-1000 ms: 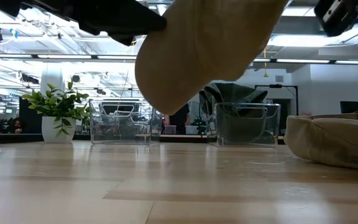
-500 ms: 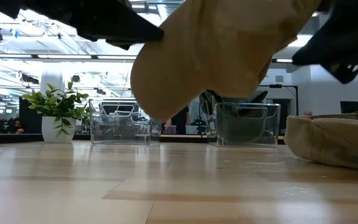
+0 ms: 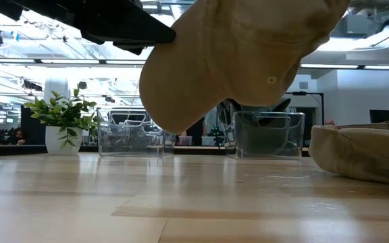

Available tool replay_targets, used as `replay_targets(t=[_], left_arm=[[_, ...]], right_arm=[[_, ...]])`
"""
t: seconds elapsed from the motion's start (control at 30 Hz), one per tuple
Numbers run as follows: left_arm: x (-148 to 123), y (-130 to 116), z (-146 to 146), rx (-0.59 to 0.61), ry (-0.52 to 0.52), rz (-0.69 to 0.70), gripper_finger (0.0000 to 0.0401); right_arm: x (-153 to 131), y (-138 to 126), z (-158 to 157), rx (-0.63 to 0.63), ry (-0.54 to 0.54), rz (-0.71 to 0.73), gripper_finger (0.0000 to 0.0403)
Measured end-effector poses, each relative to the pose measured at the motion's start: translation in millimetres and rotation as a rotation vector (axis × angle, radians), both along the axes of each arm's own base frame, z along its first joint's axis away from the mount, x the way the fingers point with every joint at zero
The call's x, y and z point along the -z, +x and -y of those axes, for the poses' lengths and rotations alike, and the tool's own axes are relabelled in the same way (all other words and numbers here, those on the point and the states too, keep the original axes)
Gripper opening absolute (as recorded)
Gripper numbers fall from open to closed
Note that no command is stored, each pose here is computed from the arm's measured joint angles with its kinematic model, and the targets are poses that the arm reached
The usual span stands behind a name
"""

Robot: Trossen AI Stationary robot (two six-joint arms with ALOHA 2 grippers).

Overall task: Pick & Place hat
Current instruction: Put the left brown cap into the left transparent bin

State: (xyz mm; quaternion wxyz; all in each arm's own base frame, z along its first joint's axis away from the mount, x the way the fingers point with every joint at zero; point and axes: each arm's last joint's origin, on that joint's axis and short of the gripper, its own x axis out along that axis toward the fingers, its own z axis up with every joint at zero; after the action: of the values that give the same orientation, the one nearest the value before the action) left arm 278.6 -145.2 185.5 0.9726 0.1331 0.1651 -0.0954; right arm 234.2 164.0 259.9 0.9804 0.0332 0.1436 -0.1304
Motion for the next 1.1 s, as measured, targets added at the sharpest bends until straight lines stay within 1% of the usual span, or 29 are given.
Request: replay_targets(t=[0.13, 0.23, 0.3, 0.4, 0.53, 0.63, 0.73, 0.8, 0.87, 0.97, 1.03, 1.1], left_arm=[[0.0, -0.2, 0.3, 0.001, 0.000, 0.000, 0.0011], [0.1, -0.9, 1.6, 0.006, 0.000, -0.001, 0.0011], [0.1, -1.0, 1.8, 0.010, 0.000, -0.002, 0.0011], [0.1, -0.9, 1.7, 0.009, 0.000, -0.002, 0.0011], [0.2, -0.9, 1.6, 0.006, 0.000, -0.002, 0.0011], [0.6, -1.0, 1.5, 0.006, 0.001, -0.006, 0.0011], [0.7, -1.2, 1.9, 0.013, 0.000, -0.008, 0.0011], [0.7, -1.1, 1.8, 0.012, 0.001, -0.007, 0.0011], [0.9, -1.1, 1.6, 0.010, 0.003, -0.009, 0.0011], [1.3, -1.2, 1.4, 0.008, 0.006, -0.012, 0.0011], [1.2, -1.1, 1.2, 0.003, 0.009, -0.011, 0.0011], [1.2, -1.1, 1.1, 0.002, 0.010, -0.010, 0.0011]], right_arm=[[38.4, 27.8, 22.3, -0.037, 0.155, -0.201, 0.0000], [65.3, 41.6, 30.1, -0.062, 0.273, -0.344, 0.0000], [76.1, 50.1, 34.2, -0.093, 0.339, -0.405, 0.0000], [78.5, 63.8, 38.1, -0.142, 0.406, -0.446, 0.0000], [75.3, 83.0, 43.4, -0.185, 0.414, -0.450, 0.0000], [79.8, 93.1, 41.9, -0.237, 0.444, -0.485, 0.0000], [91.7, 95.3, 33.1, -0.292, 0.498, -0.550, 0.0000], [100.0, 93.5, 26.7, -0.307, 0.520, -0.594, 0.0000], [102.2, 92.1, 21.4, -0.317, 0.532, -0.604, 0.0000], [94.3, 88.5, 16.3, -0.321, 0.521, -0.575, 0.0000], [78.6, 84.2, 15.2, -0.309, 0.477, -0.509, 0.0000], [59.1, 78.4, 14.2, -0.293, 0.411, -0.423, 0.0000]])
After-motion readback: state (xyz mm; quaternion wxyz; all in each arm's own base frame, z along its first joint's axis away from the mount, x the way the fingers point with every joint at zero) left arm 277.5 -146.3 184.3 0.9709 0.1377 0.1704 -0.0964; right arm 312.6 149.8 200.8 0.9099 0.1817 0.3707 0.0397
